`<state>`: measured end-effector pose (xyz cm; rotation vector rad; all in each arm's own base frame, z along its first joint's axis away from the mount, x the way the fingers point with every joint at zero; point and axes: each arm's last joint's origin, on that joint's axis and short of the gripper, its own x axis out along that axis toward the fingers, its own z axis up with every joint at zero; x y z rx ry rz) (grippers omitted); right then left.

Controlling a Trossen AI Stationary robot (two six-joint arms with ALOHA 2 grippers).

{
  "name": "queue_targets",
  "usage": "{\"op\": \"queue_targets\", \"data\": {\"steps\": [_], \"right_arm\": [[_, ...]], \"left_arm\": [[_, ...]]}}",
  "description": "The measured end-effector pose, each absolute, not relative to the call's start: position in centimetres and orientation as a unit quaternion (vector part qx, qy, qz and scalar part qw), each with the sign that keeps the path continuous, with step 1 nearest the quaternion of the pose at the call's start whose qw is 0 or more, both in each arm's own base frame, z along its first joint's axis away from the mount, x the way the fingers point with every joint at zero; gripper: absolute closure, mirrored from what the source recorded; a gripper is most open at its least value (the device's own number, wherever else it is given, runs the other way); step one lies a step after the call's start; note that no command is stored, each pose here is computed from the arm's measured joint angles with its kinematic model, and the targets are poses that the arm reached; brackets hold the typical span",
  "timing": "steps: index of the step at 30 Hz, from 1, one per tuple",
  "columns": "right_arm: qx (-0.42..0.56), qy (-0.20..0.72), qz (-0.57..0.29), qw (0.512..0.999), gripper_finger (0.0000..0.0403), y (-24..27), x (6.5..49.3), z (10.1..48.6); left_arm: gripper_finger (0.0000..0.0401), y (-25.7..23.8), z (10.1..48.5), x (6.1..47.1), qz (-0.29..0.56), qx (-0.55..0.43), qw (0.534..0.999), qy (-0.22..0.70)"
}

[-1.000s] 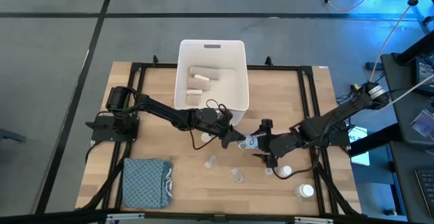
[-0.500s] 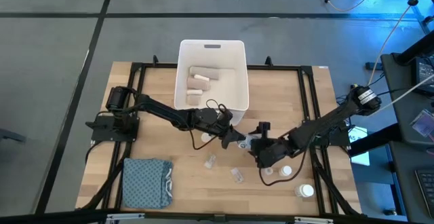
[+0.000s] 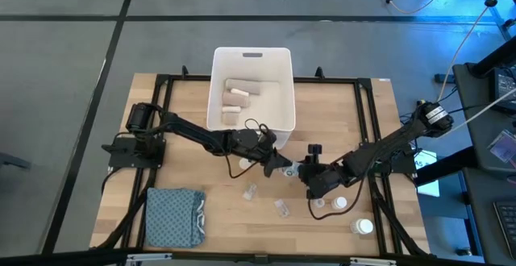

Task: Pick & place medical supplies in basket/bin
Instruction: Put the white mailer bag into the white bin

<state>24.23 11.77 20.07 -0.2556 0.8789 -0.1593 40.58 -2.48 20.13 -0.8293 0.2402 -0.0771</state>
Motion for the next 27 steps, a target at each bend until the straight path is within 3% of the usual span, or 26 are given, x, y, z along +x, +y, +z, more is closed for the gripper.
{"op": "queue_targets", "data": {"steps": [14,21,27], "right_arm": [[-0.112,0.443,-0.065,0.887,0.0239,11.7,23.9,20.0],[-0.104,0.435,-0.062,0.892,0.0239,11.3,23.1,21.3],[-0.097,0.406,-0.069,0.906,0.0239,10.8,22.4,24.0]], "left_arm": [[0.0274,-4.1,20.7,40.5,-0.112,-0.355,0.922,0.106],[0.027,-5.1,22.6,40.3,-0.216,-0.335,0.916,0.041],[0.0278,-5.4,25.5,39.4,-0.355,-0.323,0.875,-0.06]]}}
